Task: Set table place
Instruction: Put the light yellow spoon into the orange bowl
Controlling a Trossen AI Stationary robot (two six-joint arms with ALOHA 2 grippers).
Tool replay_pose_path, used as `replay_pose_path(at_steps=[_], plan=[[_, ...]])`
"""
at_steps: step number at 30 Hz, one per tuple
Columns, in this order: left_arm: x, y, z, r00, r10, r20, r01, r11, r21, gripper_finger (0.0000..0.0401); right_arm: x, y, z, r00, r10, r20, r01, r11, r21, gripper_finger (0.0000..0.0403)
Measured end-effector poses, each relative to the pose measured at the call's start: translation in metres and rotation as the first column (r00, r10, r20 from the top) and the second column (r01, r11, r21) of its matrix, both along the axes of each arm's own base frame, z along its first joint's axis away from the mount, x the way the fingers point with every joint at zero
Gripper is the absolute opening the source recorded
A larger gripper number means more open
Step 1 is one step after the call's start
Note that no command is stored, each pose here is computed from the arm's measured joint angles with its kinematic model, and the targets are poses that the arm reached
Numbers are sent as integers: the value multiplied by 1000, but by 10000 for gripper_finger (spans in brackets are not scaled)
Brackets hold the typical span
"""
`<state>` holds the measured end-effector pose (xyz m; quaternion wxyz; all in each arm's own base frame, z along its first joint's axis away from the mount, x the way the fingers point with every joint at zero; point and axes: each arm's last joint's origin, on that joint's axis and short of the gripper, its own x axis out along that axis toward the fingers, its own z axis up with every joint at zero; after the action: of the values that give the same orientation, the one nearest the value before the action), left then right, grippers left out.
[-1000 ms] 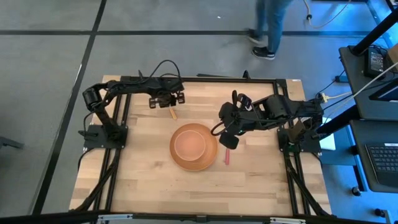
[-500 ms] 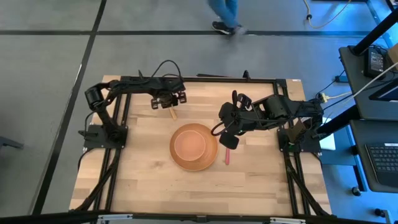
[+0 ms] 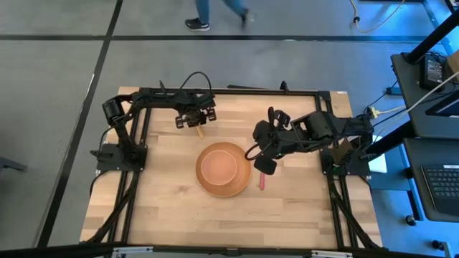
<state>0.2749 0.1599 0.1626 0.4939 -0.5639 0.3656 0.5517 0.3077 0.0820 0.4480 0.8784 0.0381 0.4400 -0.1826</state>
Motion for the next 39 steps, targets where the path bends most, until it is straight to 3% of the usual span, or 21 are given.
replay_pose_path(at_steps=[6, 19, 28, 39], plan=[[-3, -8, -1, 997, 38, -71, -38, 999, 2, 63, 0, 0, 0, 1000, 3, -1, -3, 1000, -2, 12], [-3, -6, -2, 992, 100, -75, -98, 995, 27, 63, 0, 0, 0, 1000, 24, -9, -25, 1000, -17, 12], [9, 1, -12, 985, 175, 6, -175, 983, 60, 63, 0, 0, 0, 999, 47, -18, -47, 998, -33, 12], [7, -4, -13, 987, 160, -33, -158, 986, 51, 63, 0, -1, 0, 996, 78, -34, -80, 995, -58, 12]])
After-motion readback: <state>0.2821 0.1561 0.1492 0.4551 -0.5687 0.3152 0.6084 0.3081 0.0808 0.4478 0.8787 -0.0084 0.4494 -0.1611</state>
